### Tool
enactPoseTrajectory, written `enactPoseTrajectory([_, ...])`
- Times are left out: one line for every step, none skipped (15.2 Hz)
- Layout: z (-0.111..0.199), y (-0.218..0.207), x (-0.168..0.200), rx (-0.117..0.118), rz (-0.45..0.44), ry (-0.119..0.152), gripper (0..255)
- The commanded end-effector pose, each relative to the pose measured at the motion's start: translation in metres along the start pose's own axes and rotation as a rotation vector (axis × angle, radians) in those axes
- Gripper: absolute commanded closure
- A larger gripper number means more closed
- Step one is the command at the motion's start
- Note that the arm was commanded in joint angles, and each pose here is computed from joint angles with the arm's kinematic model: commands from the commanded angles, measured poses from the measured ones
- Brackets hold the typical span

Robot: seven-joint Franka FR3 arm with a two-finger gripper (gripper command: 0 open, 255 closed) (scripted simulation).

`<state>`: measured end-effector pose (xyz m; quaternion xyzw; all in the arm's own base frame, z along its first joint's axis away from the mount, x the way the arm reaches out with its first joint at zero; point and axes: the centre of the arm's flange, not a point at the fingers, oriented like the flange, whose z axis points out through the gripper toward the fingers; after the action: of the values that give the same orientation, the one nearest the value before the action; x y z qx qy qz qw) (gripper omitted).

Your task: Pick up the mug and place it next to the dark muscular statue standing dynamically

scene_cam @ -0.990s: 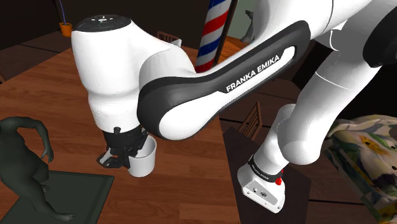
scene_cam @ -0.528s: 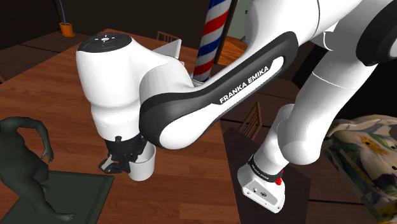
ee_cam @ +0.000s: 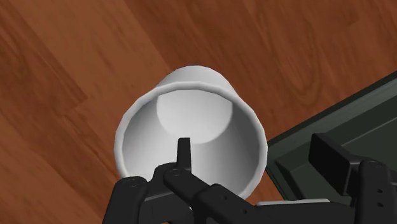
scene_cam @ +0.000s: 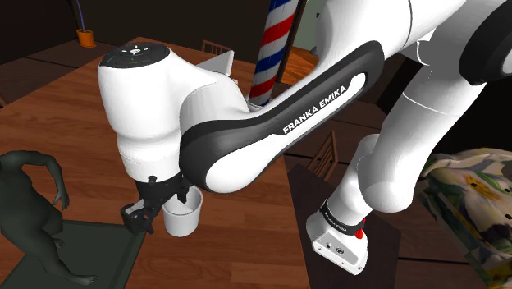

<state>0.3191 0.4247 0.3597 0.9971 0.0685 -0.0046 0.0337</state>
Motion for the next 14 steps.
enactPoseTrajectory([0.000,0.000,0.000,0.000,0.000,0.000,0])
enactPoseTrajectory([0.000,0.000,0.000,0.000,0.000,0.000,0])
enactPoseTrajectory([-0.013,0.000,0.000,0.000,0.000,0.000,0])
enactPoseTrajectory([-0.026,0.000,0.000,0.000,0.000,0.000,0])
enactPoseTrajectory([-0.040,0.000,0.000,0.000,0.000,0.000,0])
enactPoseTrajectory([-0.050,0.000,0.000,0.000,0.000,0.000,0])
enactPoseTrajectory([-0.050,0.000,0.000,0.000,0.000,0.000,0])
enactPoseTrajectory([-0.050,0.000,0.000,0.000,0.000,0.000,0])
enactPoseTrajectory([-0.050,0.000,0.000,0.000,0.000,0.000,0])
enactPoseTrajectory([-0.050,0.000,0.000,0.000,0.000,0.000,0])
enactPoseTrajectory([-0.050,0.000,0.000,0.000,0.000,0.000,0])
enactPoseTrajectory([-0.050,0.000,0.000,0.000,0.000,0.000,0])
enactPoseTrajectory([-0.050,0.000,0.000,0.000,0.000,0.000,0])
enactPoseTrajectory([-0.050,0.000,0.000,0.000,0.000,0.000,0])
